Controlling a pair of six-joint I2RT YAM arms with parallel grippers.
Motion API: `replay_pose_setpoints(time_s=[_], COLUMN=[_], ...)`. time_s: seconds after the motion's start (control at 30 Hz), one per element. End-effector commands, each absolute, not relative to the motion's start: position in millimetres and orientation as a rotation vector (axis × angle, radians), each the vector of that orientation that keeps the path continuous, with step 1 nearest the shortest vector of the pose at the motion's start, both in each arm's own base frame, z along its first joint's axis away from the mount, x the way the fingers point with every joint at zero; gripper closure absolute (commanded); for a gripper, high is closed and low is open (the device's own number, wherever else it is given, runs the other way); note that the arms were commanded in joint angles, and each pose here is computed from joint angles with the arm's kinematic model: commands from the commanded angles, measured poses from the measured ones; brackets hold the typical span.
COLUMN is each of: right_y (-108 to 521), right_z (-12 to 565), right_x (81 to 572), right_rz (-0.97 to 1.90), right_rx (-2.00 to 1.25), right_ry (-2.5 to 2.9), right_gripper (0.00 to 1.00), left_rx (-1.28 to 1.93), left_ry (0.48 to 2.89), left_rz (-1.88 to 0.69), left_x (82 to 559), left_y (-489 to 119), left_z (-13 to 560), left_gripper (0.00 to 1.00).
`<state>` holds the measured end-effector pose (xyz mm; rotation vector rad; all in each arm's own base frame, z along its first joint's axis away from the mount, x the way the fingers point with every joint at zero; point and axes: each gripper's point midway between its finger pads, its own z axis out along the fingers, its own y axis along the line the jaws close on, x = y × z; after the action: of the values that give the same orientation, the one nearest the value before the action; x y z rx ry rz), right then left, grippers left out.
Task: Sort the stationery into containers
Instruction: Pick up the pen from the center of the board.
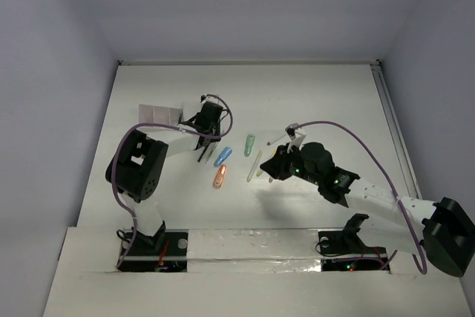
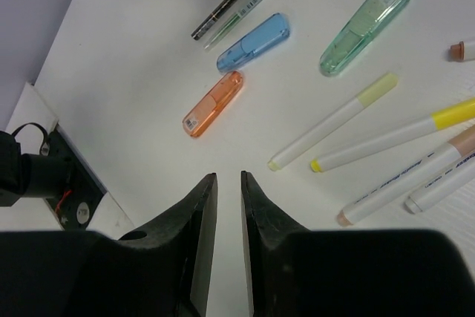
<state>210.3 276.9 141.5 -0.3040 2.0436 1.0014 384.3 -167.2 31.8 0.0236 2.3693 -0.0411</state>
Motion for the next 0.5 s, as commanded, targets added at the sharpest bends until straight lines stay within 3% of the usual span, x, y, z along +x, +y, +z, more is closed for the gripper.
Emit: replay_pose_setpoints(time_s=[0.0, 0.17, 0.33, 0.47], right_y=[285.2, 284.6, 284.7, 284.6], right_z=[164.5, 166.4, 166.7, 165.5], right_x=[212.1, 211.8, 210.8, 210.7], right_rz=[1.044, 1.046, 1.051, 1.051], right_rx=[-0.333, -0.33, -0.334, -0.332], right_ry=[1.962, 1.956, 1.954, 1.957], right_gripper=[0.75, 0.75, 0.75, 0.75], left_rx=[0.044, 0.062, 0.05, 0.024], left_ry=[2.353, 2.37, 2.376, 2.349], left_rz=[-0.018, 0.016, 0.119, 0.154], left_x=[393.2, 396.8, 397.7, 398.2], left_y=[-170.0, -169.1, -155.6, -148.5], left_z=[37.8, 29.7, 22.6, 32.2], left_gripper=[0.72, 0.76, 1.0, 1.0])
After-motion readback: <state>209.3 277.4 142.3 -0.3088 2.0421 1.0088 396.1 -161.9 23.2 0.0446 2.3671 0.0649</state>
